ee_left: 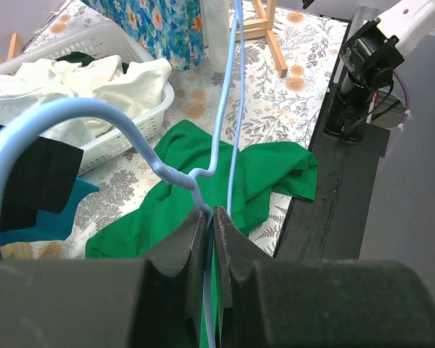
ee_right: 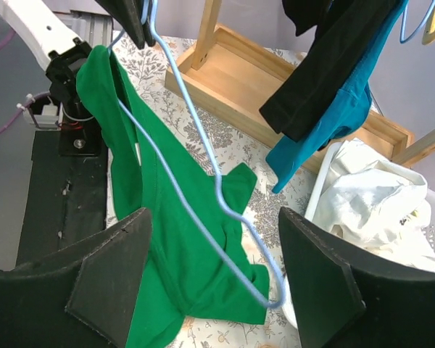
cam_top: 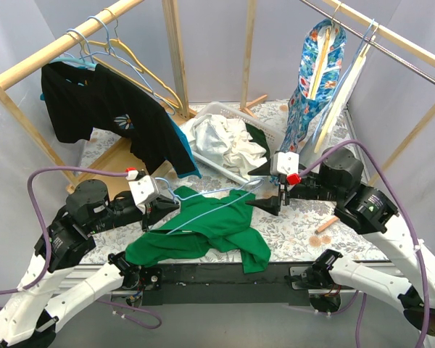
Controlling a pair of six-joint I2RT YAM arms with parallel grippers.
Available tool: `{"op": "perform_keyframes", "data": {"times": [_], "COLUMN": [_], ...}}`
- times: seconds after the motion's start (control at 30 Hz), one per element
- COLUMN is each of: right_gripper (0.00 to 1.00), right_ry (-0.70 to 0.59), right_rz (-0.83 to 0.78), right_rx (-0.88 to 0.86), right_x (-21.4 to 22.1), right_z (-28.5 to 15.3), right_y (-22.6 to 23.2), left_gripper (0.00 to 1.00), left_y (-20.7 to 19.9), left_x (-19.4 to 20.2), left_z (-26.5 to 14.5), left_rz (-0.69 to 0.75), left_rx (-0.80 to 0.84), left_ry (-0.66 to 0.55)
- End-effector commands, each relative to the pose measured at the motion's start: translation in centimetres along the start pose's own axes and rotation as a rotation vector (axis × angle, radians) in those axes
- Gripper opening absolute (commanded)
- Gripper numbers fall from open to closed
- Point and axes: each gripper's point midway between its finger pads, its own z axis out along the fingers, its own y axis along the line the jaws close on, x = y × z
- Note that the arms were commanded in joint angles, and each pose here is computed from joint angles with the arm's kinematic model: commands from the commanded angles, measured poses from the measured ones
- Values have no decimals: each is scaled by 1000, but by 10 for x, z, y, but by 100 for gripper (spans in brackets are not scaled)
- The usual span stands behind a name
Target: Remove the t-shirt from the hanger
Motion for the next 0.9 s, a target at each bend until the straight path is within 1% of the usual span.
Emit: {"op": "perform_keyframes", "data": {"times": [0.0, 0.1, 0.17, 0.3, 0.33, 0.4, 0.43, 0.5, 0.53, 0.57, 0.67, 0.77, 0.8, 0.83, 0.87], "right_gripper": [76, 71, 66, 53, 44, 33, 23, 14, 3, 1, 1, 1, 1, 1, 1], "right_ry": [13, 53, 68, 97, 102, 102, 103, 106, 107, 108, 103, 86, 85, 82, 73], "right_rz": [-18, 2, 13, 29, 31, 29, 31, 32, 34, 34, 27, 9, 8, 0, -8], "right_rx": [-1, -20, -34, -62, -62, -63, -62, -63, -62, -57, -44, -4, 5, 21, 30], "right_x": [-4, 7, 12, 18, 19, 18, 19, 19, 20, 20, 19, 14, 15, 14, 11], "right_z": [8, 16, 19, 24, 24, 23, 23, 23, 23, 23, 21, 15, 14, 12, 9], "right_y": [-8, -10, -9, -6, -6, -4, -4, -4, -4, -4, -5, -8, -9, -11, -11], "left_gripper": [0, 0, 0, 0, 0, 0, 0, 0, 0, 0, 0, 0, 5, 22, 33], "left_y": [-7, -9, -10, -10, -10, -9, -8, -6, -6, -5, 2, 13, 17, 24, 26], "left_x": [0, 0, 1, 2, 3, 4, 3, 3, 3, 3, -1, -4, -3, -4, -6], "left_z": [-1, -2, -2, -1, -1, 0, -1, -1, -1, -1, -3, -7, -8, -10, -13], "left_rz": [-3, -3, -4, -3, -3, 0, 3, 6, 7, 7, 12, 13, 9, 7, 12], "left_rx": [38, 49, 54, 57, 56, 50, 47, 38, 36, 30, -15, -92, -117, -161, -182], "left_ry": [6, 3, 5, 8, 12, 13, 11, 9, 7, 8, -14, -40, -43, -48, -66]}}
